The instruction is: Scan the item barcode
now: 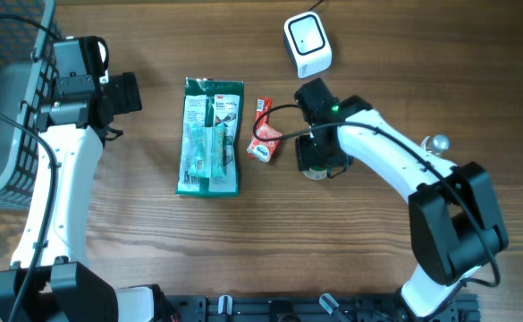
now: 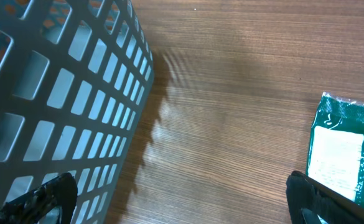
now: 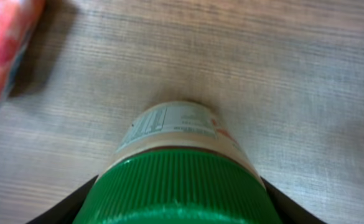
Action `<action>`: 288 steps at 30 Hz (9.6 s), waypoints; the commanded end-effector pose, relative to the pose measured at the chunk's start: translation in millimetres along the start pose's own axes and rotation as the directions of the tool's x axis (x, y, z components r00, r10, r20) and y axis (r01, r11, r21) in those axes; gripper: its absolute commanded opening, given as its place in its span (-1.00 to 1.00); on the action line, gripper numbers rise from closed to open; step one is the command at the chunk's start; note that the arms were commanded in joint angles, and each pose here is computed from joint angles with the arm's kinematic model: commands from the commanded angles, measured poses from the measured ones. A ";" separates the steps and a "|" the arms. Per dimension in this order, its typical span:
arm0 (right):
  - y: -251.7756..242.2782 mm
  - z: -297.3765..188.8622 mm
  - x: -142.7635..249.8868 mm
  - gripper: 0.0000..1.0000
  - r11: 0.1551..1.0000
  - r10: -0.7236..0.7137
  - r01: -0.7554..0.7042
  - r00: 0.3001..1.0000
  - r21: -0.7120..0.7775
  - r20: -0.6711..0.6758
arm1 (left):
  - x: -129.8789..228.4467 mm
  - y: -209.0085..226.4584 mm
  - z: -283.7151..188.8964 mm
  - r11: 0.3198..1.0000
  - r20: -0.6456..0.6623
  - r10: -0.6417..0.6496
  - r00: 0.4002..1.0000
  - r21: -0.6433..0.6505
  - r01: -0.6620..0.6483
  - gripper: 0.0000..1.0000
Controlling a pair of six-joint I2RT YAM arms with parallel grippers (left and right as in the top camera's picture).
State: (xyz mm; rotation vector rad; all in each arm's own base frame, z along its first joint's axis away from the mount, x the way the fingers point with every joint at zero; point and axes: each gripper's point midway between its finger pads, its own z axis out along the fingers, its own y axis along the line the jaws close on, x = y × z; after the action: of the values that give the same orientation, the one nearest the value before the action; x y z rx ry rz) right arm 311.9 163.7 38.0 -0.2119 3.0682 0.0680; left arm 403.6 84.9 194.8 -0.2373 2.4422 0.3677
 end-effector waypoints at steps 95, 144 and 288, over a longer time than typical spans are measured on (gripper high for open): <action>-20.4 -102.1 -325.2 -0.42 0.992 -0.124 0.084 0.571 0.092 0.811 | -1.7 0.7 -0.7 1.000 0.005 0.006 1.000 -0.002 -0.006 1.00; -15.2 -35.9 -33.4 -0.91 0.949 0.267 -0.266 0.964 -0.169 -0.016 | -1.7 0.7 -0.7 1.000 0.005 0.006 1.000 -0.002 -0.006 1.00; 31.3 -13.4 -10.7 -0.27 0.986 -0.131 0.118 0.986 -0.116 -0.104 | -1.7 0.7 -0.7 1.000 0.005 0.006 1.000 -0.002 -0.006 1.00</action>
State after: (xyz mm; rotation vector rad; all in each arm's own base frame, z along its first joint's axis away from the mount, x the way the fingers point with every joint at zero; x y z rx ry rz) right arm 309.3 204.0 44.1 -0.4502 3.1757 0.2329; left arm 403.7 84.9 194.5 -0.2373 2.4429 0.3678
